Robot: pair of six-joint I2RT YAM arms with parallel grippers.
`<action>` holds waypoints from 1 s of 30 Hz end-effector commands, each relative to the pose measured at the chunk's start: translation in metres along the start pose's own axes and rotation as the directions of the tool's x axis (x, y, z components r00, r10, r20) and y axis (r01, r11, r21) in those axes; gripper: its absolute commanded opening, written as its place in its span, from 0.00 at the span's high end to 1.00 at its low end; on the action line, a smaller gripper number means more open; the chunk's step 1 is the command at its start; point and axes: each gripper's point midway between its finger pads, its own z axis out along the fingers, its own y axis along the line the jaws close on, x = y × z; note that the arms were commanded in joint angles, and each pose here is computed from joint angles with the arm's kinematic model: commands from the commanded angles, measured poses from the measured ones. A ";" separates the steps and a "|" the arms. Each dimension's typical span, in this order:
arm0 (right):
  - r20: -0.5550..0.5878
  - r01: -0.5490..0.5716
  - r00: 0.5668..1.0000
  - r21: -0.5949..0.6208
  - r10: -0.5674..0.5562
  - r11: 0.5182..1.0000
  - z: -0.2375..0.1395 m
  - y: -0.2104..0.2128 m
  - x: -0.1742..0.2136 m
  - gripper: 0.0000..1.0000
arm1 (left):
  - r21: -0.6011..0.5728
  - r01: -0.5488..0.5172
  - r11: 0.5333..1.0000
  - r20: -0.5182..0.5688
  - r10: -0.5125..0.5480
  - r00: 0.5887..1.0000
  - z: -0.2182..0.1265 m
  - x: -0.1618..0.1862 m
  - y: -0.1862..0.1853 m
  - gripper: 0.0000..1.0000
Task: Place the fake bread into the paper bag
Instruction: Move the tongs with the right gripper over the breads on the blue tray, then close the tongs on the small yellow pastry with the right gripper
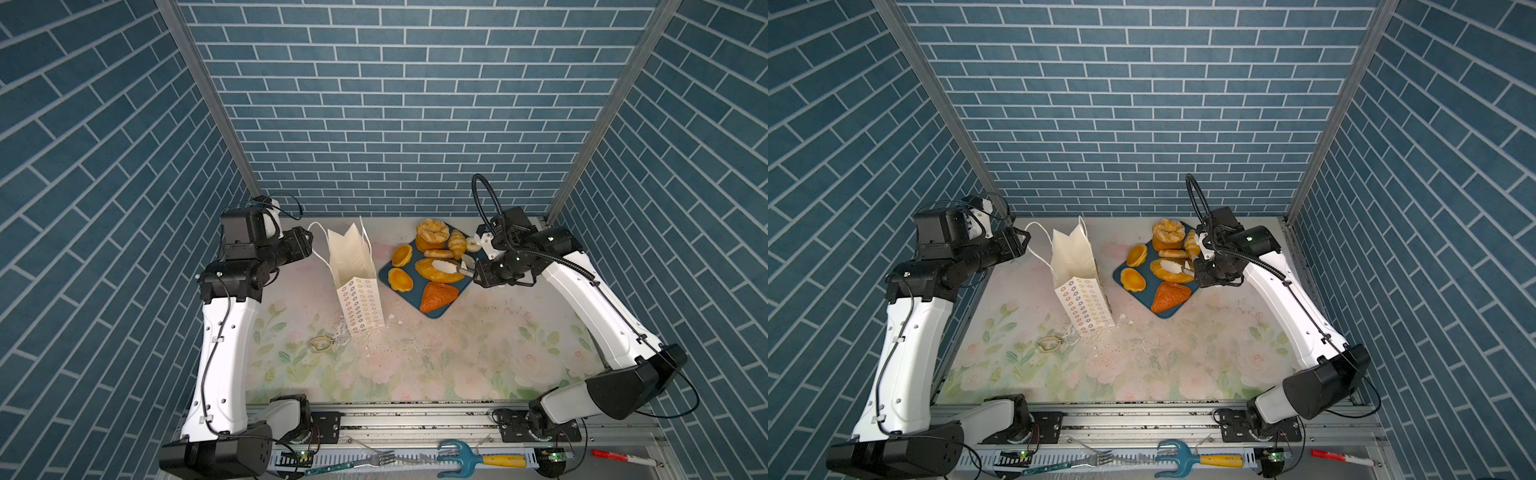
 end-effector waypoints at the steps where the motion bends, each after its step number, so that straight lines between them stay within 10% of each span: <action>1: 0.039 0.027 0.999 -0.018 -0.027 0.999 0.004 0.009 -0.021 0.56 | -0.011 -0.001 1.000 -0.006 0.001 1.000 -0.005 0.003 0.001 0.38; 30: -0.038 0.389 0.919 -0.085 -0.393 0.917 0.119 0.082 -0.064 0.53 | -0.017 -0.015 1.000 -0.024 0.015 1.000 -0.003 0.001 0.001 0.37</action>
